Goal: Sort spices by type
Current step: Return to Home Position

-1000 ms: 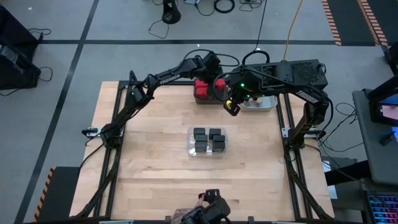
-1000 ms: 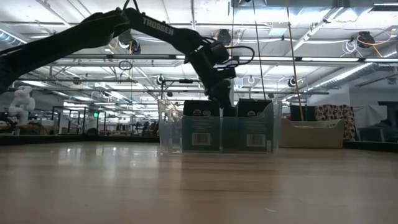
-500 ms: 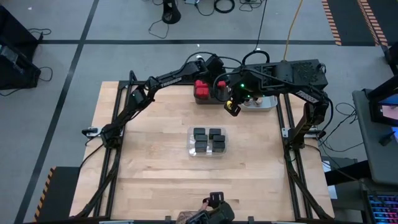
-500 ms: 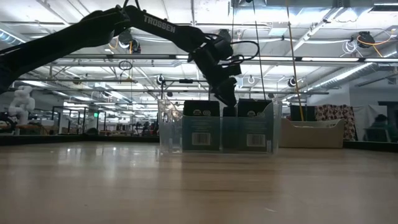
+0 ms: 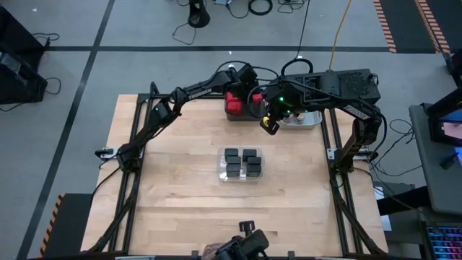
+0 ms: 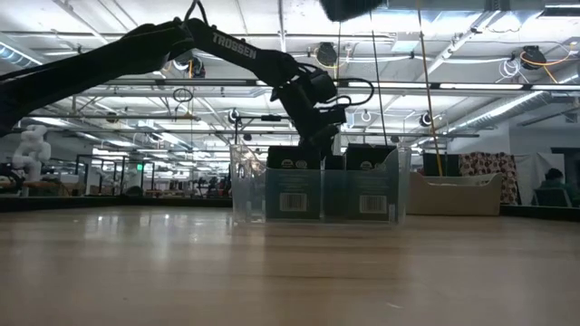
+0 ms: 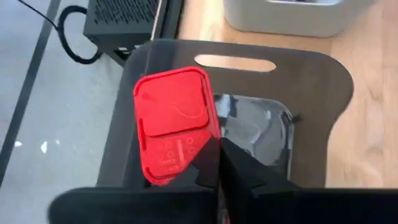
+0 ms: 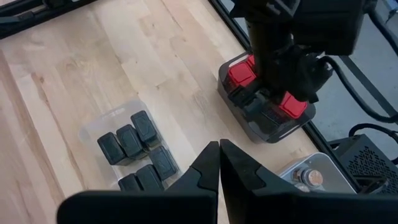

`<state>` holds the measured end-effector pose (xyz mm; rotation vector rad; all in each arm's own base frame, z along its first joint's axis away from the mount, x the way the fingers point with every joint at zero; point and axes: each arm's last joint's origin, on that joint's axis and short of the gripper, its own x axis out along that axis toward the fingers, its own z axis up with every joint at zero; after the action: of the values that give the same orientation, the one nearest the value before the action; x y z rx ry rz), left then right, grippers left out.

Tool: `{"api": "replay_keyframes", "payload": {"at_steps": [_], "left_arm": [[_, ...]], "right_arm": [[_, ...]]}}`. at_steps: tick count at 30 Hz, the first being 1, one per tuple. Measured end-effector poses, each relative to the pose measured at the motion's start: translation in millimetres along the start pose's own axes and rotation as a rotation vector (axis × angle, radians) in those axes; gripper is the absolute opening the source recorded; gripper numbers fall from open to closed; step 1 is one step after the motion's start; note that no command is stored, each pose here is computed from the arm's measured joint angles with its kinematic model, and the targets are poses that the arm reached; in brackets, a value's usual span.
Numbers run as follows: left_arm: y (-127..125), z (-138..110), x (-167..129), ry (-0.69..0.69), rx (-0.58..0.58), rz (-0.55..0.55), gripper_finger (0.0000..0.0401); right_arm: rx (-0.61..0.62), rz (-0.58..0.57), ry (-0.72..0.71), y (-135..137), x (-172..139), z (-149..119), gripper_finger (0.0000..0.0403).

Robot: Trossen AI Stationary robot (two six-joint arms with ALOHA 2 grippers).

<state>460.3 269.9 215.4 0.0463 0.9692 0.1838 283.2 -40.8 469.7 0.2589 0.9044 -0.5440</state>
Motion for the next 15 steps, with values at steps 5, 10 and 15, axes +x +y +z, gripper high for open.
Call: {"api": "replay_keyframes", "payload": {"at_steps": [5,10,15], "left_arm": [[-0.1,1.4,1.0,-0.014,0.003,0.005,0.0012],[0.5,0.6,1.4,0.017,0.004,0.065,0.0009],[3.4,-1.5,0.8,0.052,0.017,0.123,0.0005]], "right_arm": [[0.000,0.002,-0.006,0.8,-0.2,0.3,0.0000],[0.004,0.003,-0.012,1.3,-0.3,0.7,0.0000],[0.006,0.005,-0.012,2.1,-0.5,0.4,0.0000]]}}
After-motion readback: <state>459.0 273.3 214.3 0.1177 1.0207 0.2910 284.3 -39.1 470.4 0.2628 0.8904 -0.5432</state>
